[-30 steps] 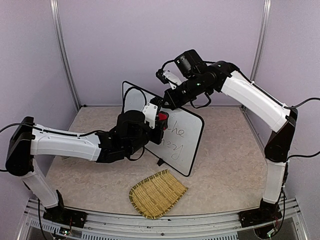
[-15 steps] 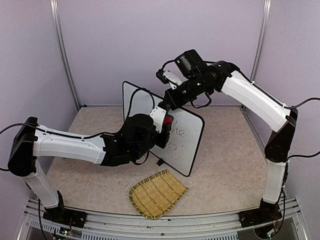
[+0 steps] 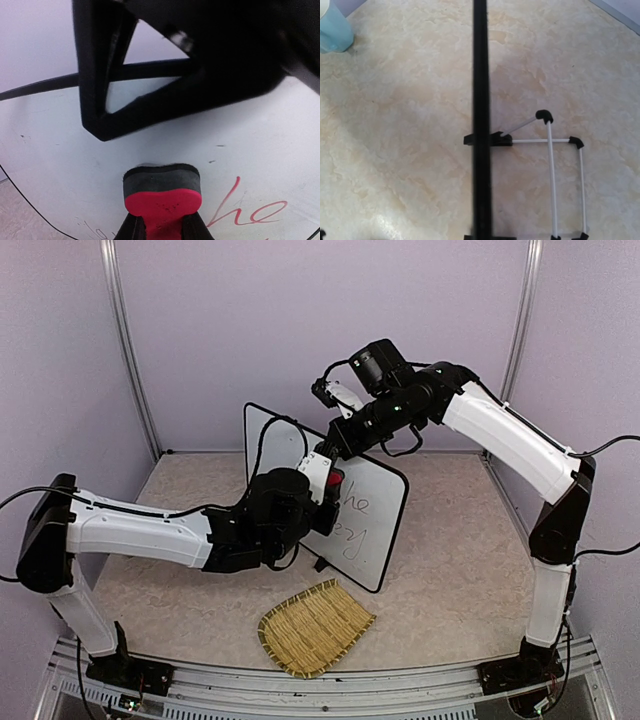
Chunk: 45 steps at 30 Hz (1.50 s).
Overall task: Erase the whiteboard
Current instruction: Erase the center of the whiteboard.
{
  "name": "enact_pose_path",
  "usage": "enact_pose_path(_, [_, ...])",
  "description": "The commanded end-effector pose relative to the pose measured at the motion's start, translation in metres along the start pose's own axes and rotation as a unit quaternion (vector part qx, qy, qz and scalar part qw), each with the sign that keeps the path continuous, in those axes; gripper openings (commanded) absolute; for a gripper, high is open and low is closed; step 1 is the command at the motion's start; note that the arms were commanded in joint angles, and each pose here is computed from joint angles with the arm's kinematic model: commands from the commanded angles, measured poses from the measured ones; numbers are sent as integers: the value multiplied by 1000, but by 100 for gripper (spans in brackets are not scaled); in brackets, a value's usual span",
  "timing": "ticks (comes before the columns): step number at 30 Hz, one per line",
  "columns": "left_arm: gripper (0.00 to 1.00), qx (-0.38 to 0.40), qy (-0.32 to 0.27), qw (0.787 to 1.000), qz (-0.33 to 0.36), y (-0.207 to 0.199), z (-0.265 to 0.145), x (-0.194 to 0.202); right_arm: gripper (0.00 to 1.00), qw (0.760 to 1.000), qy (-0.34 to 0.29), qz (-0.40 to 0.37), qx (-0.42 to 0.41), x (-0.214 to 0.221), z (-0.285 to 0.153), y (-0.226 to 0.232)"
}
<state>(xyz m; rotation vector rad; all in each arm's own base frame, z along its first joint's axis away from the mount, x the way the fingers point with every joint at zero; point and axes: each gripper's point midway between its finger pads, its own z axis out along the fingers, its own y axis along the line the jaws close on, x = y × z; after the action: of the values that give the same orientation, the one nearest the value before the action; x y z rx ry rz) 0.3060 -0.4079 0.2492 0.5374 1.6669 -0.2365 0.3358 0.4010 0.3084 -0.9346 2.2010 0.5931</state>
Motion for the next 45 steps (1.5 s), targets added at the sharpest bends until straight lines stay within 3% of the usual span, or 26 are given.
enact_pose_path(1, [17,-47,3,999,-27,40,9,-5,0,998,31,-7,-54,17,8,31])
enact_pose_path(8, [17,-16,1,1000,-21,29,11,-1,0,998,31,-7,-52,16,8,29])
enact_pose_path(18, [17,62,4,998,-14,-9,10,37,0,998,27,-6,-53,14,4,27])
enact_pose_path(24, [17,8,10,1000,-13,4,22,54,0,998,28,-7,-56,14,5,29])
enact_pose_path(30, [17,11,-11,999,-37,3,23,45,0,998,28,-6,-55,15,5,28])
enact_pose_path(45, [17,93,-69,992,-47,-51,2,15,0,998,27,-6,-58,15,5,29])
